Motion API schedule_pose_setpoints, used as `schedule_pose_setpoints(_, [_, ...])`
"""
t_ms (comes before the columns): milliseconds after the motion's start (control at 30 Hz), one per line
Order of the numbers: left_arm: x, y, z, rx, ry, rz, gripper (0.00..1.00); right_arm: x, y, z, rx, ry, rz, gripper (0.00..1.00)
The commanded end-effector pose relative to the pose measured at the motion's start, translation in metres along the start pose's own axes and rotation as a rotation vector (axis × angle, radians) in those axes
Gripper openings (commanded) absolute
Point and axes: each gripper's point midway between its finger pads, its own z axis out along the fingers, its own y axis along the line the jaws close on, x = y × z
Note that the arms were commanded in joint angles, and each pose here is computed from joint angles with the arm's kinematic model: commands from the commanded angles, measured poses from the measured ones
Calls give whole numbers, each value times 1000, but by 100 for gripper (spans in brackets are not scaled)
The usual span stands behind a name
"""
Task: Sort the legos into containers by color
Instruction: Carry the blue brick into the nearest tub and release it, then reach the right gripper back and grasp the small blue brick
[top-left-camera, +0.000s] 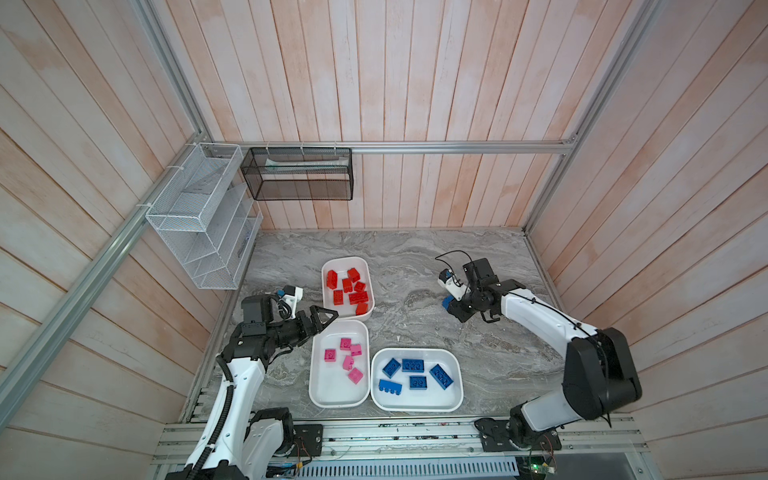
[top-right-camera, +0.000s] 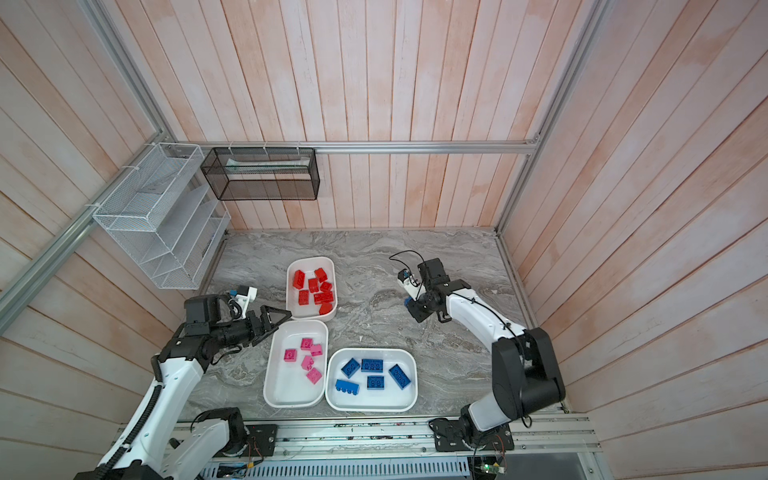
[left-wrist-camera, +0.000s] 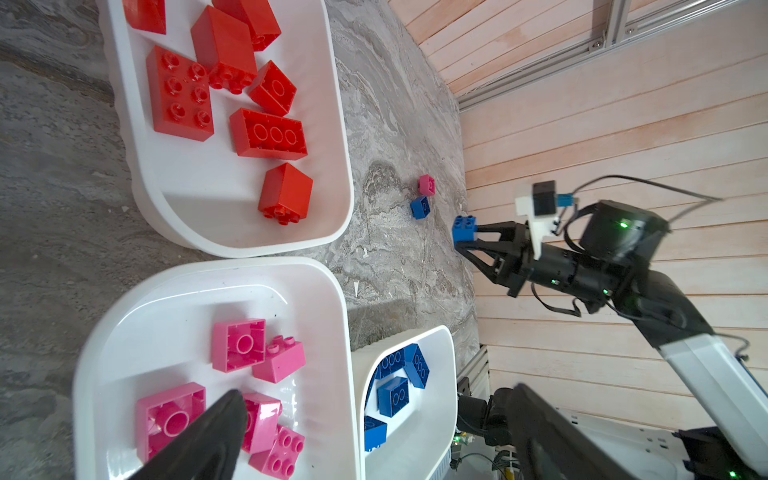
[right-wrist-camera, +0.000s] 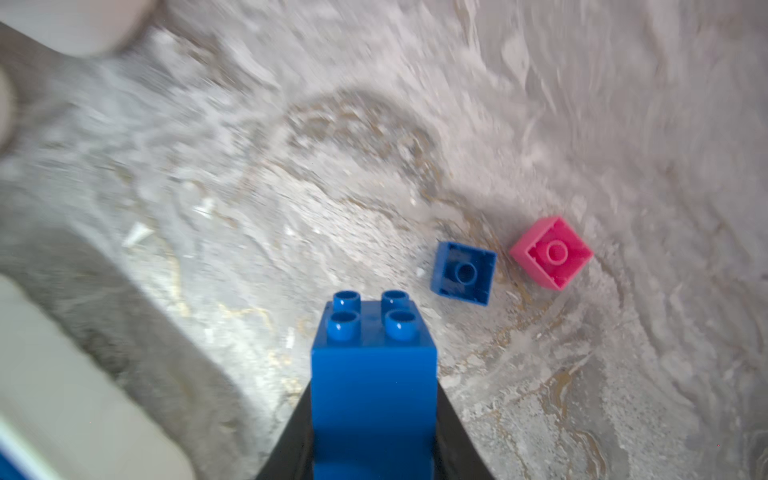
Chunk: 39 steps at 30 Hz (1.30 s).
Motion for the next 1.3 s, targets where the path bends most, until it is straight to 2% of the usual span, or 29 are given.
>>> schedule_pose_setpoints(0, [-8,-10,-2,19,-8,40,100,3,51,-24,-108,-2,-31,20])
schedule_pose_setpoints(200, [-11,-11,-1,18,-5,49,100,13,138,-68,-276,-58,-221,20])
schedule_pose_setpoints(333, [-16,-14,-1,24,-19,55,100,29,168,-80,-327,21,-326,20])
schedule_pose_setpoints(400, [-18,-14,-1,22,-20,56,100,48,171,-76,-301,116,-409,20])
schedule_pose_setpoints(567, [-18,-13,0,20,-18,54,100,107,167,-59,-297,341,-503,21])
schedule_pose_setpoints(900, [-16,-9,2,9,-11,48,100,139,170,-23,-283,466,-564,25])
schedule_pose_setpoints(1033, [-16,-8,3,8,-7,48,100,143,168,-19,-264,478,-599,37])
schedule_pose_setpoints(1100, [-16,-7,3,7,-8,46,100,137,168,-20,-259,465,-598,47])
schedule_pose_setpoints(1167, [-17,-9,2,9,-9,49,100,121,169,-27,-246,414,-590,54])
schedule_pose_setpoints(1267, [-16,-10,1,10,-9,55,100,94,158,-43,-183,315,-569,59])
